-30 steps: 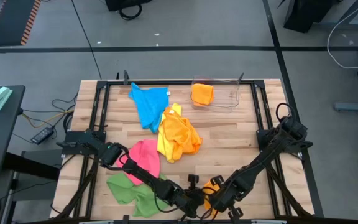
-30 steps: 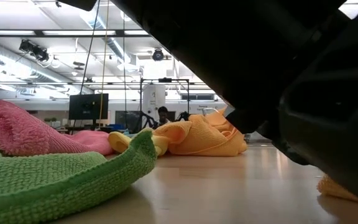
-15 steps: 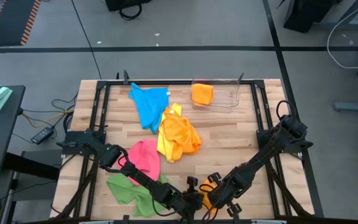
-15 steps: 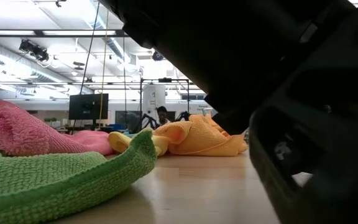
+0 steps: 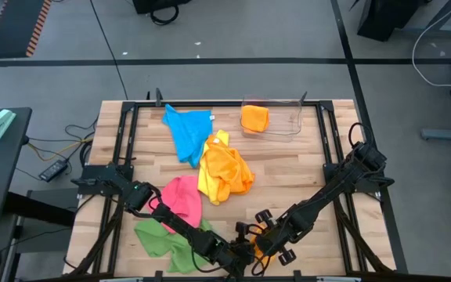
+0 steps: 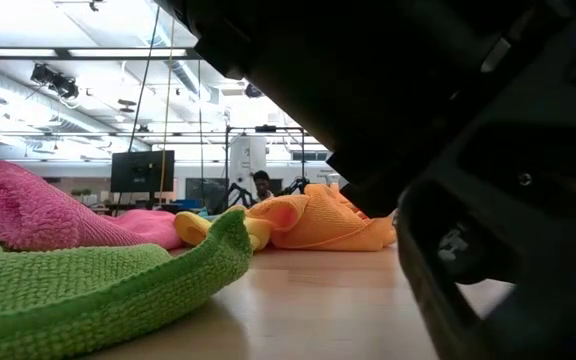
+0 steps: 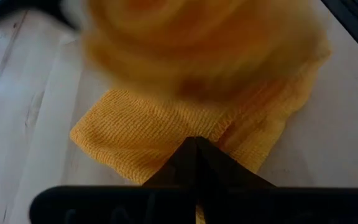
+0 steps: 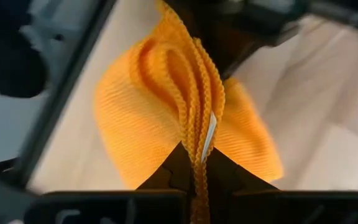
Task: Fold microfiber towels
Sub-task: Fold the right orange microfiber cloth
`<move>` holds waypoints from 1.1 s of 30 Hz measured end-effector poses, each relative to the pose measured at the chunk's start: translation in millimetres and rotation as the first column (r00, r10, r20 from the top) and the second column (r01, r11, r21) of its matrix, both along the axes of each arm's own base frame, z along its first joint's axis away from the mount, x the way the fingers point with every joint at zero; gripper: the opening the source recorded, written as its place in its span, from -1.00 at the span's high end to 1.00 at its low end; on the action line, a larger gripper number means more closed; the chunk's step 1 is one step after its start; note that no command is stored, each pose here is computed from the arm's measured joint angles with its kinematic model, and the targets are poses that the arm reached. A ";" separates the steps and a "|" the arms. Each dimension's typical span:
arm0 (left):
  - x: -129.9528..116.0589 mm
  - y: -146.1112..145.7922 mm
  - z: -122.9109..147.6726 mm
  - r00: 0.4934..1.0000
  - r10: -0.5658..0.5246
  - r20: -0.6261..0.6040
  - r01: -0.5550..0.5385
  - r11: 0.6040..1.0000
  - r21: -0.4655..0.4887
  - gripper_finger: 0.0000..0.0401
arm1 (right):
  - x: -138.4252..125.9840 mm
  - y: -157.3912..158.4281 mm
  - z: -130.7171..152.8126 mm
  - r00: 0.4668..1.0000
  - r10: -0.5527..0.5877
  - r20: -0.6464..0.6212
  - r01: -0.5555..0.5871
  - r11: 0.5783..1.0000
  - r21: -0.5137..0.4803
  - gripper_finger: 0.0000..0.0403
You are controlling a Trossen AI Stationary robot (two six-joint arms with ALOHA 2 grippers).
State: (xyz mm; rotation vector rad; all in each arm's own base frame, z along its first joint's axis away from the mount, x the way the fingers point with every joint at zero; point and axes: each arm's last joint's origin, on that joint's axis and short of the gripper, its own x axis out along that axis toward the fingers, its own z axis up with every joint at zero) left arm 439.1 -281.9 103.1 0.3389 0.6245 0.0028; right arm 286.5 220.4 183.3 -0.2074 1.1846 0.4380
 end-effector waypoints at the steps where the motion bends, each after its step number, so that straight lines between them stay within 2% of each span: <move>1: -0.2 -0.2 0.0 1.000 0.002 0.001 -0.002 1.000 0.002 0.90 | 0.4 -0.6 -1.2 1.000 -0.005 0.019 0.005 1.000 -0.015 0.87; 8: -1.3 -0.6 -0.5 1.000 0.007 -0.002 -0.007 1.000 0.013 0.92 | -1.5 -6.3 -18.0 0.998 -0.015 0.054 0.016 1.000 -0.020 0.87; 15: -1.5 -0.5 -0.7 1.000 0.008 -0.005 -0.008 1.000 0.015 0.93 | 0.2 -10.6 -22.6 0.994 -0.045 0.097 0.050 0.998 -0.049 0.83; 18: -1.5 -0.4 -0.7 1.000 0.009 -0.005 -0.008 1.000 0.016 0.87 | 1.0 -11.9 -22.6 0.992 -0.063 0.112 0.071 0.995 -0.066 0.70; 21: -1.5 -0.4 -0.7 1.000 0.009 -0.005 -0.009 1.000 0.017 0.85 | 1.2 -12.4 -22.6 0.990 -0.074 0.122 0.083 0.994 -0.077 0.49; 27: -1.3 -0.1 -0.8 1.000 0.008 -0.006 -0.008 1.000 0.018 0.93 | 0.5 -11.5 -22.5 0.986 -0.111 0.126 0.121 0.990 -0.073 0.09; 33: -3.9 -2.8 1.0 1.000 -0.007 -0.012 0.007 0.999 0.034 0.92 | -2.8 -14.3 -28.4 0.982 -0.146 0.119 0.157 0.984 -0.084 -0.05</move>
